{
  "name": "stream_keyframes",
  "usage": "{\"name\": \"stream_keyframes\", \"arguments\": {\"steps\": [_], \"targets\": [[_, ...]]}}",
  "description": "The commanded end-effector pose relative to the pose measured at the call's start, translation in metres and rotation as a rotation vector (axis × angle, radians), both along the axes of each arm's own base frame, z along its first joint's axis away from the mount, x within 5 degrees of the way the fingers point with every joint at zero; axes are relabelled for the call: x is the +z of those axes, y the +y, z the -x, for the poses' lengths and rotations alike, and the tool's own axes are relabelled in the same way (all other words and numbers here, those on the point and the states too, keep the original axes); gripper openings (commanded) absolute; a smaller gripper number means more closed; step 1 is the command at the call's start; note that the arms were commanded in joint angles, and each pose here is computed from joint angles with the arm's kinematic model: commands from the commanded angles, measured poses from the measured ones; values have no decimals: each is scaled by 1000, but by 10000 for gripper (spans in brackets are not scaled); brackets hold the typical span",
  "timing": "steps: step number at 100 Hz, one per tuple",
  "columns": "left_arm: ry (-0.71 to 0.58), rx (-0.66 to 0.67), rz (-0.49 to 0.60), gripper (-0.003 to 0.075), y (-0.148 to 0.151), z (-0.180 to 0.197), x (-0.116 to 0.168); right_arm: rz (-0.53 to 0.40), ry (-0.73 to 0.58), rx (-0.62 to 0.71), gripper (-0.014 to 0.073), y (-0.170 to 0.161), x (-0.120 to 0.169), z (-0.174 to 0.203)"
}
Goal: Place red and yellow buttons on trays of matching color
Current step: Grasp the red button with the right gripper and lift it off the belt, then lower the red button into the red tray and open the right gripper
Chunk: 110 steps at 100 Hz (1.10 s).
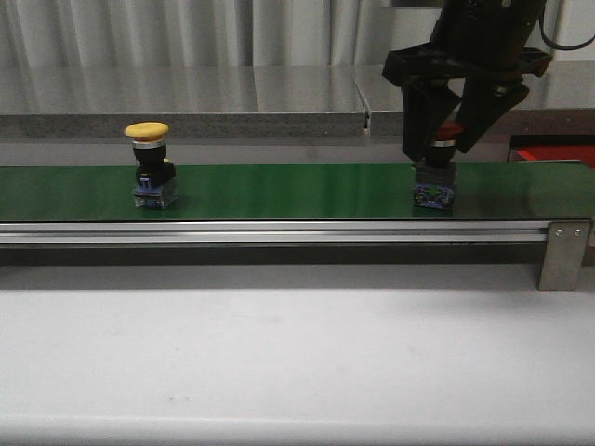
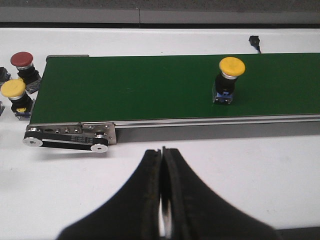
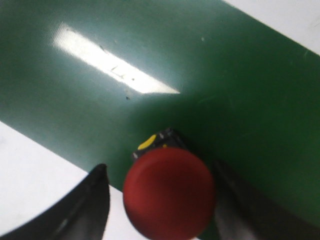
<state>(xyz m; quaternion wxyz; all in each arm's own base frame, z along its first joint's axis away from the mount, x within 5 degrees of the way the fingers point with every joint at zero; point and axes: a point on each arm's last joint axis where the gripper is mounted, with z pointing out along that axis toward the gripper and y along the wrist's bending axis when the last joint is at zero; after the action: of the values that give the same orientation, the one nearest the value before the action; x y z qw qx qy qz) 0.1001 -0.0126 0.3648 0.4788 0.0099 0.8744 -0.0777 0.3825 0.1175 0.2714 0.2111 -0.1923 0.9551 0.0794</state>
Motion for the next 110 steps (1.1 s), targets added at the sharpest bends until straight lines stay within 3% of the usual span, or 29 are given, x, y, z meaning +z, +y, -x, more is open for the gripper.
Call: {"name": "stream_keyframes", "arguments": {"steps": [1,15,37,65,80,110], "targets": [[-94,2,21,-20,-1,-2,13,-23,-134,0,278,-2,31,-1],[-94,2,21,-20,-1,-2,13,-21,-152,-2,139,-2,32,-2],[-94,2,21,-20,-1,-2,13,-12,-208,-39,114,-21,50,1],[-94,2,21,-20,-1,-2,13,-8,-275,-278,108,-107,67,-6],[-94,2,21,-20,-1,-2,13,0,-316,-388,57,-148,69,-8],[-94,2,21,-20,-1,-2,13,-17,-296,-546,31,-203,50,-14]]}}
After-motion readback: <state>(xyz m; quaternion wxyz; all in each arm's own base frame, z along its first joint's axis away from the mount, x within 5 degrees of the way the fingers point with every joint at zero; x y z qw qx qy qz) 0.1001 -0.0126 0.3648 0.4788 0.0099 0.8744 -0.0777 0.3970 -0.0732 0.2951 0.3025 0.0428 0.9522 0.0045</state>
